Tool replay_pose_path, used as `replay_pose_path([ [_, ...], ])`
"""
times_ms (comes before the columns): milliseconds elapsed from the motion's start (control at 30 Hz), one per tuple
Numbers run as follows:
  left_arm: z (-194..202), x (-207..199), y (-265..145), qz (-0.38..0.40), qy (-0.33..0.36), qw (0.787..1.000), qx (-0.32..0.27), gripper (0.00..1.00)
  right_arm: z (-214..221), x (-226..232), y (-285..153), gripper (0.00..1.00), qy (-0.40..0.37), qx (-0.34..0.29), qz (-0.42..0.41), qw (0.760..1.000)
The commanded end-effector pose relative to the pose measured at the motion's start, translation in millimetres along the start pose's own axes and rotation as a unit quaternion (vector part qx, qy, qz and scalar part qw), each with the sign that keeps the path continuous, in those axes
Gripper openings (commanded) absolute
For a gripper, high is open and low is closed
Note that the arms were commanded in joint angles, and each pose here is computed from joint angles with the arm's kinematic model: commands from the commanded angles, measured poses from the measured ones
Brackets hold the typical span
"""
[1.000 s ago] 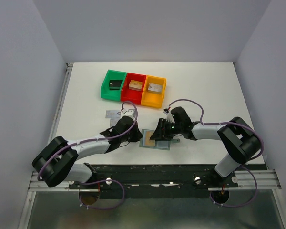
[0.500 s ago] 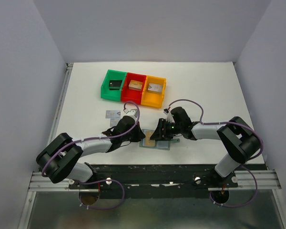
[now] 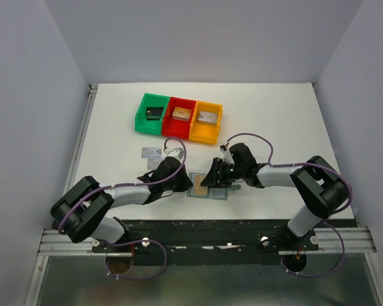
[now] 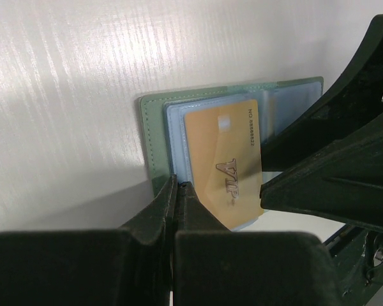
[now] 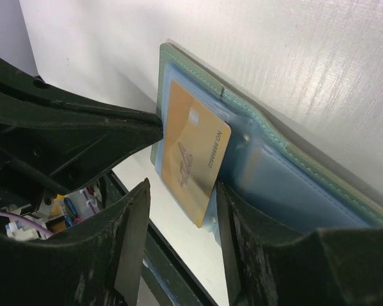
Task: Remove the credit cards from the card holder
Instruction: Remove the credit card from the card holder.
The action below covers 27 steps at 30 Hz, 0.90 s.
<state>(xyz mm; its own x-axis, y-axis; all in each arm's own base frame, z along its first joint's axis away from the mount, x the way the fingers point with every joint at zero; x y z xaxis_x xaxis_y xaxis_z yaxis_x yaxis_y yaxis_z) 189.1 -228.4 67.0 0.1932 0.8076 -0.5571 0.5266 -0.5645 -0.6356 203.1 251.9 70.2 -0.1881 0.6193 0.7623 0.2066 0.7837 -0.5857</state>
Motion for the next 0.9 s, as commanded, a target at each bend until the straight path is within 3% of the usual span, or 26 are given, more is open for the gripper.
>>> replay_pose_path([
  [0, 16.4, 20.4, -0.1, -0.047, -0.009, 0.999, 0.025, 0.0, -1.5, 2.2, 0.2, 0.53, 0.007, -0.01, -0.023, 1.0],
  [467, 27.2, 33.7, -3.1, -0.066, -0.021, 0.997, 0.025, 0.0, -4.3, 1.9, -3.4, 0.53, 0.028, -0.039, -0.081, 0.996],
  [867, 29.4, 33.3, -0.3, -0.055, -0.028, 0.998, 0.024, 0.0, -2.3, 2.5, 5.3, 0.5, 0.026, -0.016, -0.114, 0.993],
])
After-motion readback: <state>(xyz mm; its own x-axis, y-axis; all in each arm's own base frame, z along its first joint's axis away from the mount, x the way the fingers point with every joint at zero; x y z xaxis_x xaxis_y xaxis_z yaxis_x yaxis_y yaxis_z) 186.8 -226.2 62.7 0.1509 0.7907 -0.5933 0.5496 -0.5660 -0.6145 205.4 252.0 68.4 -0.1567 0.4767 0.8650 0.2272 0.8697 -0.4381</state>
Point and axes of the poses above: each gripper's point midway between its finger pads, its own y axis out along the fingers, its own x axis along the line the jaws close on, z = x × y, the point moved 6 cm from there along -y, back along the fingers, and after that the axes turned 1 degree about -y, right-handed, at the moved point
